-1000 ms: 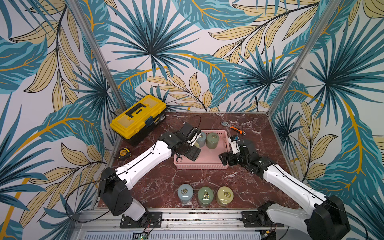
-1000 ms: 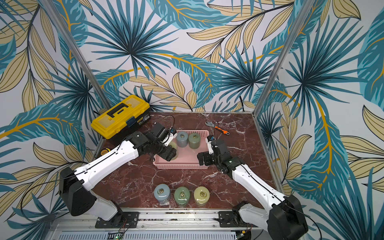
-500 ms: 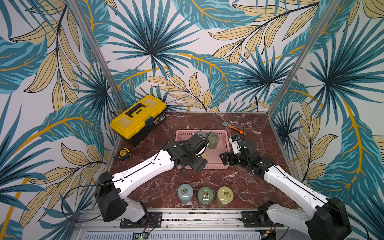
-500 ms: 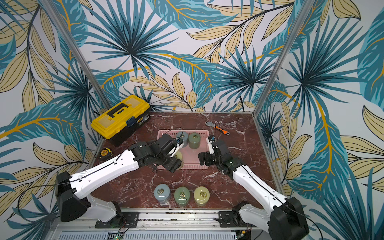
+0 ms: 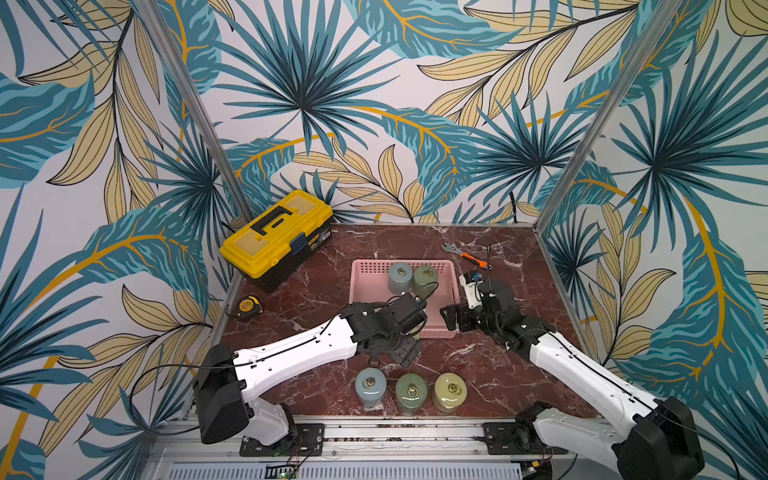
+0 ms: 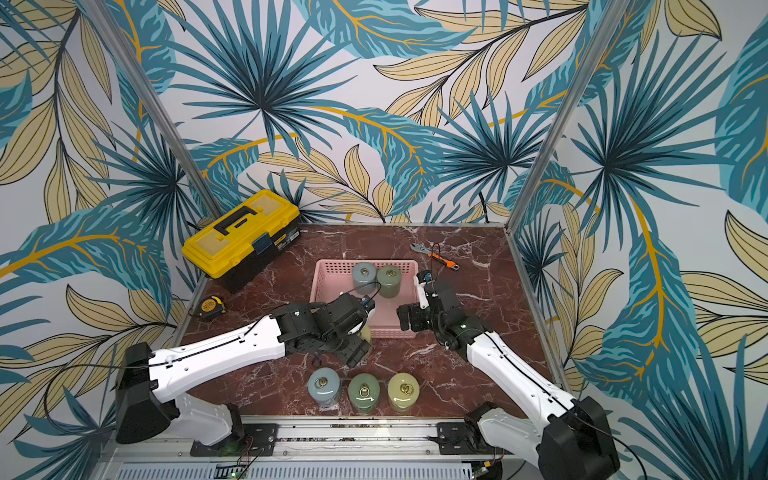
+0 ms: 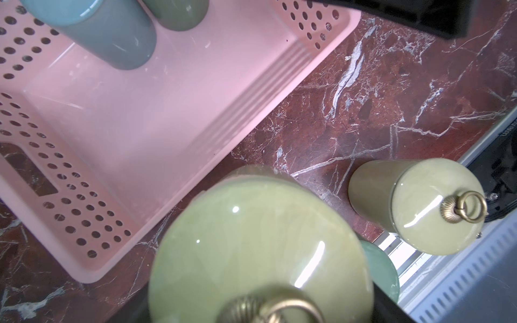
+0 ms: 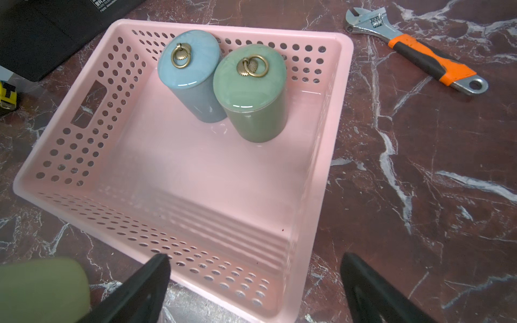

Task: Take the tea canister out of the basket
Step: Place the tea canister at the center of the board.

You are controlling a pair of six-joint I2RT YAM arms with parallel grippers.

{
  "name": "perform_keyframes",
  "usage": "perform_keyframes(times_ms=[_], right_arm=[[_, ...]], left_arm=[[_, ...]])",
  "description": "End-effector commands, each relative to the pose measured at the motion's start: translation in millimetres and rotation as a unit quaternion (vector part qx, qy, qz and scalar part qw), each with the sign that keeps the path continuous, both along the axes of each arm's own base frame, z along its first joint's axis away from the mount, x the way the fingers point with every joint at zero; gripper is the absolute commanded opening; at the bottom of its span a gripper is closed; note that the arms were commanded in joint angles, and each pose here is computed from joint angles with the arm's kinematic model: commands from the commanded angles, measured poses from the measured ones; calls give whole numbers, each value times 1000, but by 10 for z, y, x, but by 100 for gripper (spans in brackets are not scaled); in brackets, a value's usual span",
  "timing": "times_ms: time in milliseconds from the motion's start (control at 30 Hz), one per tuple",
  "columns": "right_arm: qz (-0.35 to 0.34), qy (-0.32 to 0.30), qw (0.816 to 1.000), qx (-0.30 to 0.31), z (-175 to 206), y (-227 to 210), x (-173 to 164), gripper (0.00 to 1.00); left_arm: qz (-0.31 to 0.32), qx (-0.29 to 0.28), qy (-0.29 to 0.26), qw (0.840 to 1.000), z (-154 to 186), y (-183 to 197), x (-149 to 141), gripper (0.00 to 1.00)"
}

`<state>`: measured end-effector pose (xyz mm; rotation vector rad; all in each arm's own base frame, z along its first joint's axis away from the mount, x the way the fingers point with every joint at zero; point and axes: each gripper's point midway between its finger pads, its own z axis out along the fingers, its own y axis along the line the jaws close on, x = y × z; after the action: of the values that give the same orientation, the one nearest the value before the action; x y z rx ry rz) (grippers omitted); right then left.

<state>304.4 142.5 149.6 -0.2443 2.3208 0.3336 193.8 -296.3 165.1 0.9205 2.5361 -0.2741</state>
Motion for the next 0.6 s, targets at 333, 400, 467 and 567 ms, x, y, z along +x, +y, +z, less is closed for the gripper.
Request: perform_keyframes(times_ms=[333,400,467,567], right_arm=[[-24,-21,999,-14,30,-129,-4,99],[-28,-23,999,-15,34,-144,-4,99],[-32,-25,999,-17,41,-161,-4,99],[-38,-30,999,-19,58,-187,-2,99]], left_arm=[[7,-29,-15,999,-131,-269,11,45],[9,-29,-14,999,-165,-275,12,45],[11,-29,-14,999,-201,-287,13,45],[12,-27,-10,1000,-271,-297,11,45]])
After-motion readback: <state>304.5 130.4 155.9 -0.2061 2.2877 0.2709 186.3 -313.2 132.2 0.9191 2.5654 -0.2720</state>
